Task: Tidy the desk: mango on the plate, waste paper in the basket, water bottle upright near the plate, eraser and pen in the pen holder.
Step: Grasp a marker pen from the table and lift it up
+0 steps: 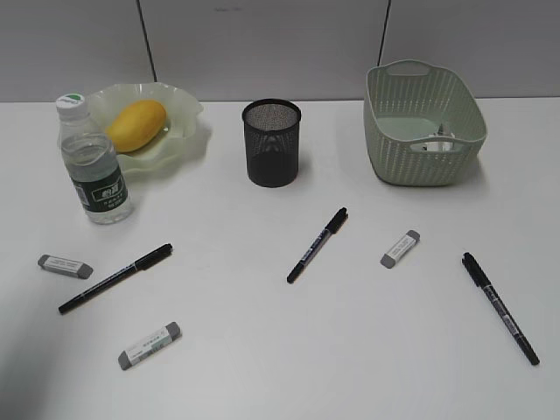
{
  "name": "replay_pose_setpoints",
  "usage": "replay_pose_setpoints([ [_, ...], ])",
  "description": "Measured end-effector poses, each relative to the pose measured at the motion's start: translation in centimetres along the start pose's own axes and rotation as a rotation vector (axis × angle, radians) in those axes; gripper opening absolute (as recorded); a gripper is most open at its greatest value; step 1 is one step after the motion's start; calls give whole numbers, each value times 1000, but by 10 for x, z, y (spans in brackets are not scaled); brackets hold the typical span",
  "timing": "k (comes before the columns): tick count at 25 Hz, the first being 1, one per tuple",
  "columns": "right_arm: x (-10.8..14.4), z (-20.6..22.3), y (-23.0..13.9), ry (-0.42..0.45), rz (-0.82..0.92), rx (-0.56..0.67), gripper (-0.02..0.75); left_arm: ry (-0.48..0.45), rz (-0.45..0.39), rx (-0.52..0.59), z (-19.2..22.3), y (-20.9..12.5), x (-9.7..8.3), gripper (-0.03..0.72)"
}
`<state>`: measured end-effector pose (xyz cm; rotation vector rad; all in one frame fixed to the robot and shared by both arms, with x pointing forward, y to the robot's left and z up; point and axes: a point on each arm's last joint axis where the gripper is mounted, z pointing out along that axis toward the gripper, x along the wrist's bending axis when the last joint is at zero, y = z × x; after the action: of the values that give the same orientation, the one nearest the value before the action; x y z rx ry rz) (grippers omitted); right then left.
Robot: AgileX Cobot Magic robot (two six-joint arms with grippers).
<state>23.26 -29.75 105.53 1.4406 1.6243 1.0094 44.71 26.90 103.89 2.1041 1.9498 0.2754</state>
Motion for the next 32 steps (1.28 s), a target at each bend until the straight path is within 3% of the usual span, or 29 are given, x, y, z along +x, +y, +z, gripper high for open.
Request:
replay_pose_setpoints([
  [5,0,0,0,0,0,0,412,11,-20,-7,-2,2,12,577],
  [12,0,0,0,0,0,0,412,-15,-34,43,-7,-6,11,571],
  [22,0,0,0,0,0,0,412,34,-14,-230,-98,-77,13,571],
  [32,0,0,0,0,0,0,412,31,-37,-451,-114,-142,14,571],
])
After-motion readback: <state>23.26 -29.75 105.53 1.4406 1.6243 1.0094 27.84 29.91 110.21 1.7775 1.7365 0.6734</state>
